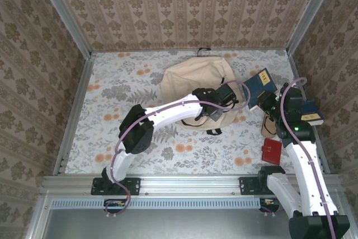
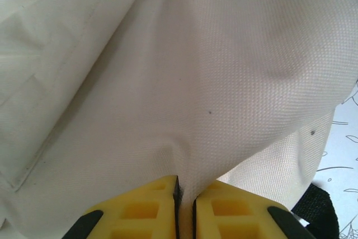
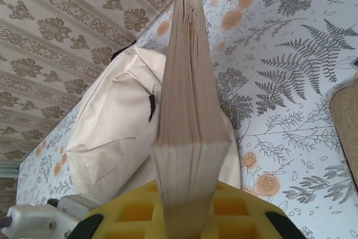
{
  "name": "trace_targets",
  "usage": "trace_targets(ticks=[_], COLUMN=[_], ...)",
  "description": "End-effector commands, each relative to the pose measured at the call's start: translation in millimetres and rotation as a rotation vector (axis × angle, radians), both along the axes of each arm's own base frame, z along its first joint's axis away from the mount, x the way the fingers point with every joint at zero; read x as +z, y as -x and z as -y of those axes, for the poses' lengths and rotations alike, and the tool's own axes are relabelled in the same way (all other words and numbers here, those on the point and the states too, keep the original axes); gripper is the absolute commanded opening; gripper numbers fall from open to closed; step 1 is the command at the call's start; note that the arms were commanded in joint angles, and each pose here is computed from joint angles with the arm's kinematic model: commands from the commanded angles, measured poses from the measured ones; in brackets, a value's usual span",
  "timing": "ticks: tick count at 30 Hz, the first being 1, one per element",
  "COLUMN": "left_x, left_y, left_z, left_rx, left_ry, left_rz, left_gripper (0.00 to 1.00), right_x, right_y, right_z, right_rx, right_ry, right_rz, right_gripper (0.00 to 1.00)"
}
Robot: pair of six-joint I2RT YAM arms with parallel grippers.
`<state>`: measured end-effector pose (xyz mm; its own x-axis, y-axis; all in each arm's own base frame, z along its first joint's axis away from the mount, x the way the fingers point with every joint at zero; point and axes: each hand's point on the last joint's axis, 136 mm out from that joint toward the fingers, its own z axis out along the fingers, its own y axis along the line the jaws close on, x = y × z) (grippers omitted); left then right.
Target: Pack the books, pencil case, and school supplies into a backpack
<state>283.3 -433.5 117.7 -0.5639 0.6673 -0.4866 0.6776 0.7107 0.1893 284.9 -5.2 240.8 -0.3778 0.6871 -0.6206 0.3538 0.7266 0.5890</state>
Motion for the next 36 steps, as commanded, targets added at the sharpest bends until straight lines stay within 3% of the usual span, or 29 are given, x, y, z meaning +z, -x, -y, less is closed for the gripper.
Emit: trace_targets(ticks=[1,9,12,15,24,30,36], left_x=[49.3,97.3,110.8,127.8,199.0,208.9,214.7], left_y=[-12.6,-25.2,-33.0,-43.8,-61.3,-62.9,-60.9], left_z=[-12.5,-22.7,-27.8,-31.9,-15.7,-8.4,-12.0], left_rx=[0.007,0.005,0.023,0.055,0.047,0.030,0.037], left_ry=[0.024,0.077,0.119,0.183,0.427,0.451,0.466], left_rz=[0.113,0.218,0.240,0.263,0.380,0.394,0.395], left_gripper=[0.12,0.11,0.07,0.00,0.00,0.00,0.00], right_x=[7.5,-0.9,-1.4,2.8,15.8,-17.8,-26.8], right_y=[6.9,17.5,17.3,15.0,28.4,30.2,14.6], right_z=[1.1,-6.4,-15.4,-33.5,-73.5,-91.7,-112.1], right_rx=[0.016,0.066,0.110,0.193,0.343,0.361,0.396], right_ry=[0.035,0.036,0.008,-0.060,-0.286,-0.423,-0.474], right_rz=[0.021,-0.009,-0.003,0.029,0.085,-0.048,-0.039], right_gripper=[0.08,0.08,0.08,0.08,0.06,0.03,0.03])
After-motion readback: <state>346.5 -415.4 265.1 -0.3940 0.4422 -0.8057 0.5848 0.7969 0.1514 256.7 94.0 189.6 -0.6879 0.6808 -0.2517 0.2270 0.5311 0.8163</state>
